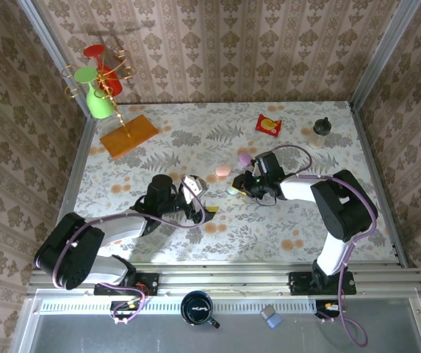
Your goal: Insert the wireless bluetooth earbuds into the charging case
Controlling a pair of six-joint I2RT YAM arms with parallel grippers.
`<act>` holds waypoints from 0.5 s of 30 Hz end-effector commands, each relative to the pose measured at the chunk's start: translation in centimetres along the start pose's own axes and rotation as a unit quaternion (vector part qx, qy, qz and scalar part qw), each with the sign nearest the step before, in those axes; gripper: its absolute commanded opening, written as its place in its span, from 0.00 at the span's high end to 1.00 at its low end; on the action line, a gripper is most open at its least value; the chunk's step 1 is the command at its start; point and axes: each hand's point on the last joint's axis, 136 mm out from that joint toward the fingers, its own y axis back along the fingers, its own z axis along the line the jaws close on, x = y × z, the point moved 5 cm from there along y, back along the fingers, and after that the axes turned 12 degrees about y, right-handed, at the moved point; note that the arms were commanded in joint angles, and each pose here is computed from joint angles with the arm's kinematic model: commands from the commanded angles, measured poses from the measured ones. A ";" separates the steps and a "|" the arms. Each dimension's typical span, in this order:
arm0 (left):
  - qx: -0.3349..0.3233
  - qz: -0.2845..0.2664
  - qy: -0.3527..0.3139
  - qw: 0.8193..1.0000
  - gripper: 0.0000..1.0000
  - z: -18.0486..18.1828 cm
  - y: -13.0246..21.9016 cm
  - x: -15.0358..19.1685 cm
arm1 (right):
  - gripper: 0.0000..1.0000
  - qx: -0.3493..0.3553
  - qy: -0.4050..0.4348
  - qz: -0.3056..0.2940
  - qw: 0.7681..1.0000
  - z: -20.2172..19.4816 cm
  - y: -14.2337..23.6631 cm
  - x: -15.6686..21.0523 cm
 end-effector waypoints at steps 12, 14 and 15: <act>-0.038 0.008 -0.008 0.999 0.00 0.4 1.2 -0.6 | 0.44 0.103 0.099 -0.052 0.988 -0.4 4.2 -1.4; -0.048 -0.003 -0.005 0.999 0.00 0.5 1.6 -1.1 | 0.40 0.116 0.119 -0.066 0.984 -0.2 5.2 -1.8; -0.057 -0.011 -0.003 0.998 0.00 0.7 1.8 -1.4 | 0.38 0.125 0.130 -0.076 0.981 0.0 6.0 -2.1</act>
